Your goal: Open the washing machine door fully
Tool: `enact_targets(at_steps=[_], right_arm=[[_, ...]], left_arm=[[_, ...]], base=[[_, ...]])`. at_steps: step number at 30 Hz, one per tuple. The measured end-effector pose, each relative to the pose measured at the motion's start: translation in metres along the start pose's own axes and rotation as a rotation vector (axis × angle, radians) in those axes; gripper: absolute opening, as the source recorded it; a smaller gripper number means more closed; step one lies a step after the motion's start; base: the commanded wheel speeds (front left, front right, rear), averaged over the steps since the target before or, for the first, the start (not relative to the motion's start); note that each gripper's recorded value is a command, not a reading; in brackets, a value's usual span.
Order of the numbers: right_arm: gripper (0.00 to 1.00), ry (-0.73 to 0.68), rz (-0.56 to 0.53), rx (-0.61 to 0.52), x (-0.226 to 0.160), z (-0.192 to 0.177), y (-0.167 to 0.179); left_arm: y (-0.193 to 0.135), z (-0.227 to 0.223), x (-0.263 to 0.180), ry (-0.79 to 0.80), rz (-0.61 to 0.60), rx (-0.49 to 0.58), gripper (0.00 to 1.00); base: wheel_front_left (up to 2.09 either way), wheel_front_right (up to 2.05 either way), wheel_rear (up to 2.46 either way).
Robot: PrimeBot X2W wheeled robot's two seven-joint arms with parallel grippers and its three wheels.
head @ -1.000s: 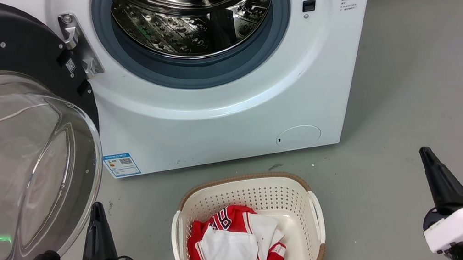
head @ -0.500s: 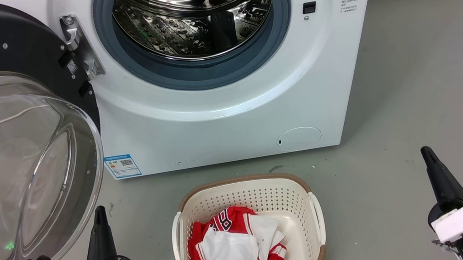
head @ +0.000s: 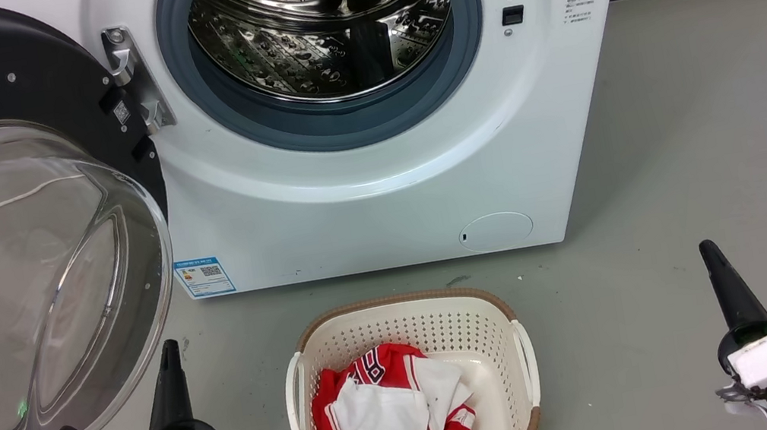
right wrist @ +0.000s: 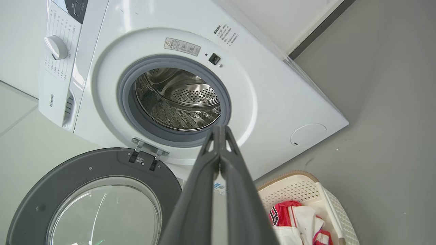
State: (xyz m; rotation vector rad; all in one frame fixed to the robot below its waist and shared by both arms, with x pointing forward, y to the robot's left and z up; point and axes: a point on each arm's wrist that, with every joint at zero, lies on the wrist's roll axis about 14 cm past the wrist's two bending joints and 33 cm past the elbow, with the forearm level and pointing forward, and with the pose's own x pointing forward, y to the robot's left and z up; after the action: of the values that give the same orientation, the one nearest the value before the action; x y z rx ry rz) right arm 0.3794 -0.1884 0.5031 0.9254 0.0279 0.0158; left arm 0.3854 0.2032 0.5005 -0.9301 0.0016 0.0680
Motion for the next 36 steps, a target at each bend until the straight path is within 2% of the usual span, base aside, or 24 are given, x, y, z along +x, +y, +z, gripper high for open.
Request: enact_targets(at_steps=[36], right_arm=[[0.0, -0.011, -0.013, 0.363, 0.0043, 0.0046, -0.0053]], left_arm=[[0.0005, -0.0025, 0.0013, 0.035, -0.004, -0.363, 0.0]], base=[[0.0, 0.0, 0.0]])
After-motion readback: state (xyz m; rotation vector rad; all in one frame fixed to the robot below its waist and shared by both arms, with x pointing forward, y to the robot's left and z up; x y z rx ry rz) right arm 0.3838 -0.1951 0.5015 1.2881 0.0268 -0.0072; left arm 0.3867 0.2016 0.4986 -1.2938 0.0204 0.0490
